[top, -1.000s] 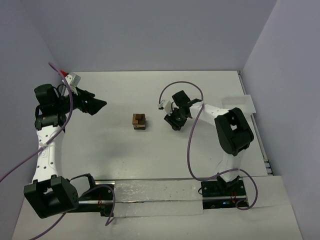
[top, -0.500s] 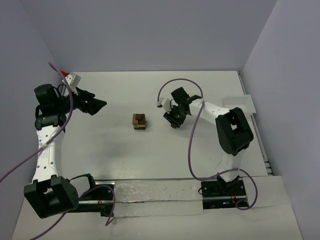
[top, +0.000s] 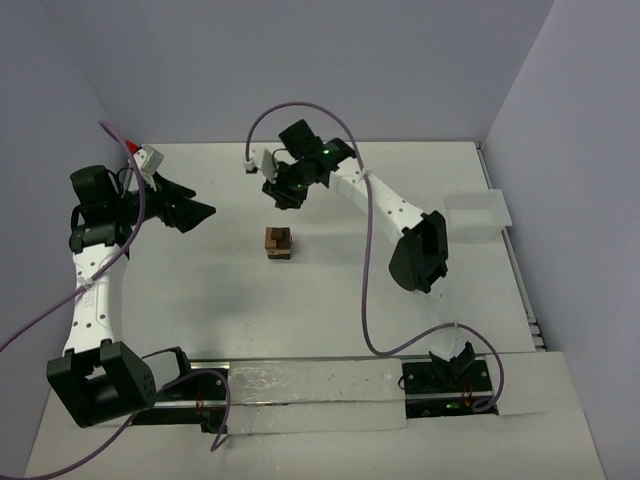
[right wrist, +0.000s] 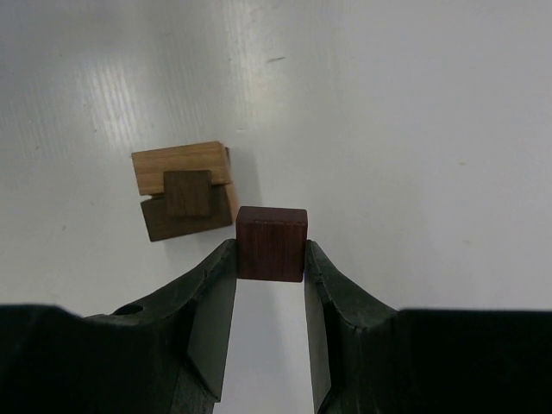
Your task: Build the wood block tower
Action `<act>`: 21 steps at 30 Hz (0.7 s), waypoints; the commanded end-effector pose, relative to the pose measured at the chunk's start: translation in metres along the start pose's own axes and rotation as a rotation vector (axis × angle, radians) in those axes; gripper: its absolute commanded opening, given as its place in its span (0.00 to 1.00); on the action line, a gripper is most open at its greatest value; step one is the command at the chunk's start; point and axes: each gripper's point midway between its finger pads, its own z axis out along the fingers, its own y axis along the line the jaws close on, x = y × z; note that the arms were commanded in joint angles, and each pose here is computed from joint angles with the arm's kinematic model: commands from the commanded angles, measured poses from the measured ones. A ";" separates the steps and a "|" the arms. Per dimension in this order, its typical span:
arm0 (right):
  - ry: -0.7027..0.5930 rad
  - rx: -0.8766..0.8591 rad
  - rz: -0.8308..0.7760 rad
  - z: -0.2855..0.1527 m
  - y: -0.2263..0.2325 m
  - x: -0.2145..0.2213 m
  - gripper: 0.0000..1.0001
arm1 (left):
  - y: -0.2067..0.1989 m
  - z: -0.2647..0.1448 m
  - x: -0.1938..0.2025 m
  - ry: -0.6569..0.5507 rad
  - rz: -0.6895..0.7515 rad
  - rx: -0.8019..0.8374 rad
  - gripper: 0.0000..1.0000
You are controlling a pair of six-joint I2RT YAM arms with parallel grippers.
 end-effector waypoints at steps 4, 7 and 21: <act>0.070 -0.045 -0.109 0.035 0.036 -0.007 0.00 | -0.006 -0.006 -0.023 -0.042 0.059 0.028 0.99; 0.102 -0.063 -0.133 0.044 0.044 -0.002 0.00 | -0.007 -0.007 -0.022 -0.044 0.061 0.026 0.99; 0.175 -0.143 -0.127 0.054 0.059 0.026 0.00 | -0.006 -0.008 -0.019 -0.047 0.059 0.031 0.99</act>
